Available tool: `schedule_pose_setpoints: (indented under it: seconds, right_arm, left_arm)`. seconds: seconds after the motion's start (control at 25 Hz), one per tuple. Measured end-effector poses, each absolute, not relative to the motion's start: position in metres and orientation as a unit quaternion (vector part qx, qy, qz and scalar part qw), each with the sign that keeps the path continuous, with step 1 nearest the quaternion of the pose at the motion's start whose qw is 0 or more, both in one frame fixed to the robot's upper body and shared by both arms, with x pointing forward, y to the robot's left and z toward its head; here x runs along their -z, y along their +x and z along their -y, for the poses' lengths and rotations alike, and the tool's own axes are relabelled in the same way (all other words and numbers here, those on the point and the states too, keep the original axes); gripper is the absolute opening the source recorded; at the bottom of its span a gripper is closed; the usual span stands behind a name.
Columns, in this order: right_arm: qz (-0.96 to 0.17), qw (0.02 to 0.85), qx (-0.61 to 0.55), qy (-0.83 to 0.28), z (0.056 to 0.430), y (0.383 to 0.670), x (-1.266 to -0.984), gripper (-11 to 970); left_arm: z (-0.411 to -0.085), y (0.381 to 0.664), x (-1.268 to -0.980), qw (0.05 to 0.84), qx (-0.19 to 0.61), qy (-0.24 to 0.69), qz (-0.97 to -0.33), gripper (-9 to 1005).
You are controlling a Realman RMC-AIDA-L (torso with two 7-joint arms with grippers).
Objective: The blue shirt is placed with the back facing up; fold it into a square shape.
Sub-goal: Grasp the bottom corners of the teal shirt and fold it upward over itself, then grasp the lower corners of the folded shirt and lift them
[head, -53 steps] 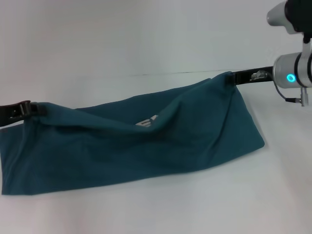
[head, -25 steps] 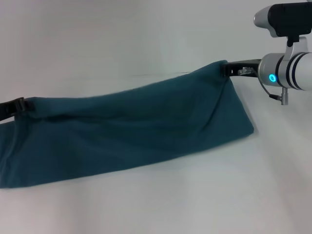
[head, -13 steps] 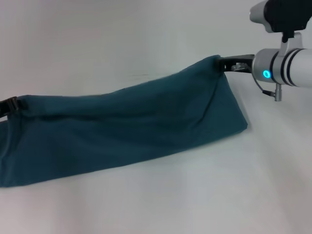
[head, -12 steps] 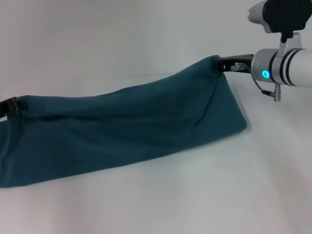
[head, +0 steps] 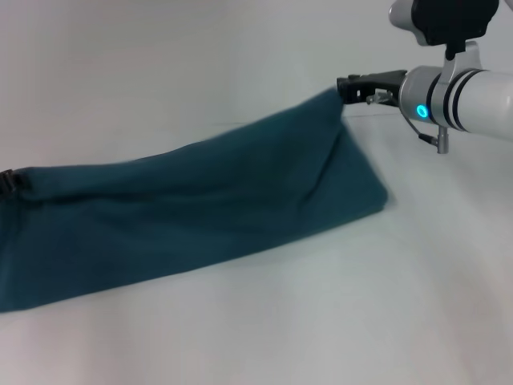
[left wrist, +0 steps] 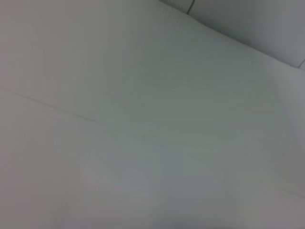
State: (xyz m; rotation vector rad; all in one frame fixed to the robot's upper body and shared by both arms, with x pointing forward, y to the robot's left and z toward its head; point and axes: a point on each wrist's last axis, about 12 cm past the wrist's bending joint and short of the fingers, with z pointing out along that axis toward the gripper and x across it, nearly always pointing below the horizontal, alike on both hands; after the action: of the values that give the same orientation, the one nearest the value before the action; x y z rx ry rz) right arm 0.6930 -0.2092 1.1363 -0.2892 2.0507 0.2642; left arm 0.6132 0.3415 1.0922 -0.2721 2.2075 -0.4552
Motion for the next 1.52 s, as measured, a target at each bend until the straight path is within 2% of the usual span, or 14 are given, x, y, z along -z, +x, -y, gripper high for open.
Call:
schedule_pose_setpoints:
  seconds: [0.24,0.36,0.44,0.6,0.88,0.96,1.12,1.28,1.52]
  right_arm:
    - [-0.845,0.511,-0.108,-0.112,0.211,0.695,-1.14,209]
    - [-0.844,0.513,-0.106,-0.111,0.211,0.696,-1.141,270]
    - [-0.845,0.513,-0.106,-0.112,0.211,0.696,-1.14,311]
    - [-0.846,0.51,-0.107,-0.111,0.211,0.695,-1.138,506]
    - [-0.852,0.497,-0.114,-0.115,0.212,0.691,-1.132,769]
    - [-0.853,0.495,-0.117,-0.117,0.211,0.69,-1.132,928]
    - [-0.854,0.489,-0.124,-0.125,0.21,0.689,-1.133,925]
    - [-0.853,0.489,-0.127,-0.132,0.212,0.689,-1.137,924]
    - [-0.847,0.497,-0.13,-0.135,0.217,0.686,-1.144,923]
  left_arm:
    - [-0.344,0.613,-1.091,0.427,0.17,-0.111,-0.881,235]
    - [-0.345,0.614,-1.092,0.431,0.165,-0.114,-0.88,465]
    - [-0.345,0.616,-1.092,0.434,0.162,-0.114,-0.879,543]
    - [-0.344,0.617,-1.092,0.435,0.159,-0.113,-0.879,699]
    - [-0.357,0.617,-1.099,0.438,0.148,-0.109,-0.88,833]
    - [-0.361,0.616,-1.104,0.431,0.153,-0.103,-0.883,871]
    - [-0.369,0.607,-1.121,0.41,0.167,-0.089,-0.892,920]
    - [-0.374,0.585,-1.141,0.351,0.185,-0.08,-0.915,937]
    - [-0.377,0.552,-1.147,0.25,0.21,-0.077,-0.942,938]
